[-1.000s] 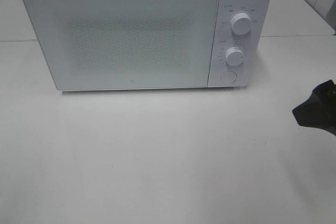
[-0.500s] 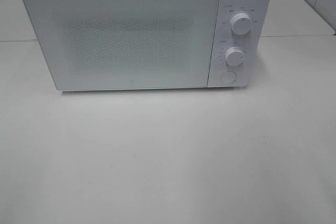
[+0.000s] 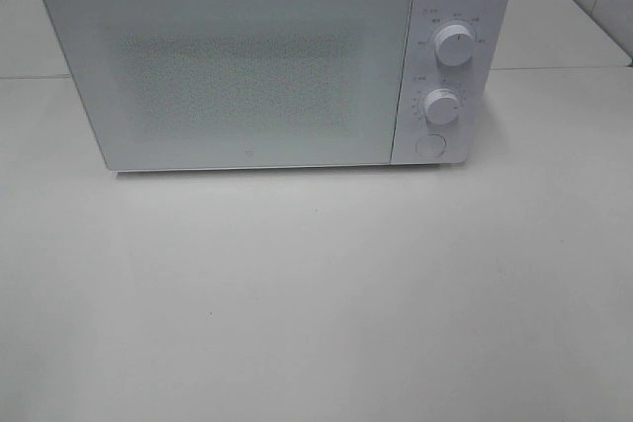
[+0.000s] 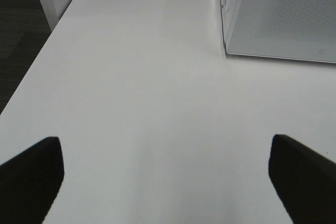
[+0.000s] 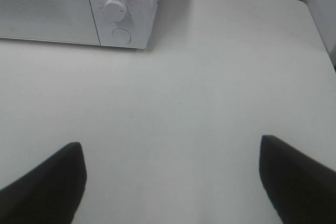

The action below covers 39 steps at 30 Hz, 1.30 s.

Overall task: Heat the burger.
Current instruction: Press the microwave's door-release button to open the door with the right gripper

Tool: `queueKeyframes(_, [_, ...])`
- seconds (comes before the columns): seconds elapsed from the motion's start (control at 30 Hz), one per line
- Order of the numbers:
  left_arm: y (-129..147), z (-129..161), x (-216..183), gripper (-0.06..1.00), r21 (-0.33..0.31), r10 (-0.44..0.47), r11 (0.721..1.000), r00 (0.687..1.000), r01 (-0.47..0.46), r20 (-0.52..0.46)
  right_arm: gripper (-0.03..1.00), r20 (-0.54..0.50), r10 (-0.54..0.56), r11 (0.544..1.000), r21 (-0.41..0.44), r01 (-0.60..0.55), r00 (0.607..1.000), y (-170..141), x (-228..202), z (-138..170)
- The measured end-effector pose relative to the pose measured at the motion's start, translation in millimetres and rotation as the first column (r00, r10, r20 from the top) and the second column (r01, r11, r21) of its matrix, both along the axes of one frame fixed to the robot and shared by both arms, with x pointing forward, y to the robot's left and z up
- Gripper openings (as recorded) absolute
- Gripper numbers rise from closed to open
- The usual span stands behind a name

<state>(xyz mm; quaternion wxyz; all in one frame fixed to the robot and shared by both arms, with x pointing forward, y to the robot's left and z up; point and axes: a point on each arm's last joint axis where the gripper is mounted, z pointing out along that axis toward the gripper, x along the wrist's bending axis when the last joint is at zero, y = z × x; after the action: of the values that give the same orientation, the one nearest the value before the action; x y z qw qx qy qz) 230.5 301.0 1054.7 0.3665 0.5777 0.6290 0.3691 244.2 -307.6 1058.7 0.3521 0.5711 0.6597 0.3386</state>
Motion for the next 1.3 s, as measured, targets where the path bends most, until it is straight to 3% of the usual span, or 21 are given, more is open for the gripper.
queueKeyframes(0.4, [0.0, 0.0, 0.0, 0.98, 0.000, 0.000, 1.000, 1.000, 0.000, 0.000, 0.75, 0.061, -0.094, 0.995, 0.034, 0.092, 0.994, -0.3, -10.1, -9.5])
queueKeyframes(0.87, [0.0, 0.0, 0.0, 0.98, 0.000, 0.000, 1.000, 1.000, 0.000, 0.000, 0.75, 0.061, -0.096, 0.995, 0.034, 0.094, 0.994, -0.2, -10.1, -9.5])
queueKeyframes(1.3, [0.0, 0.0, 0.0, 0.98, 0.000, 0.000, 1.000, 1.000, 0.000, 0.000, 0.84, 0.072, -0.096, 0.995, 0.036, 0.093, 0.993, -0.3, -11.4, -6.4])
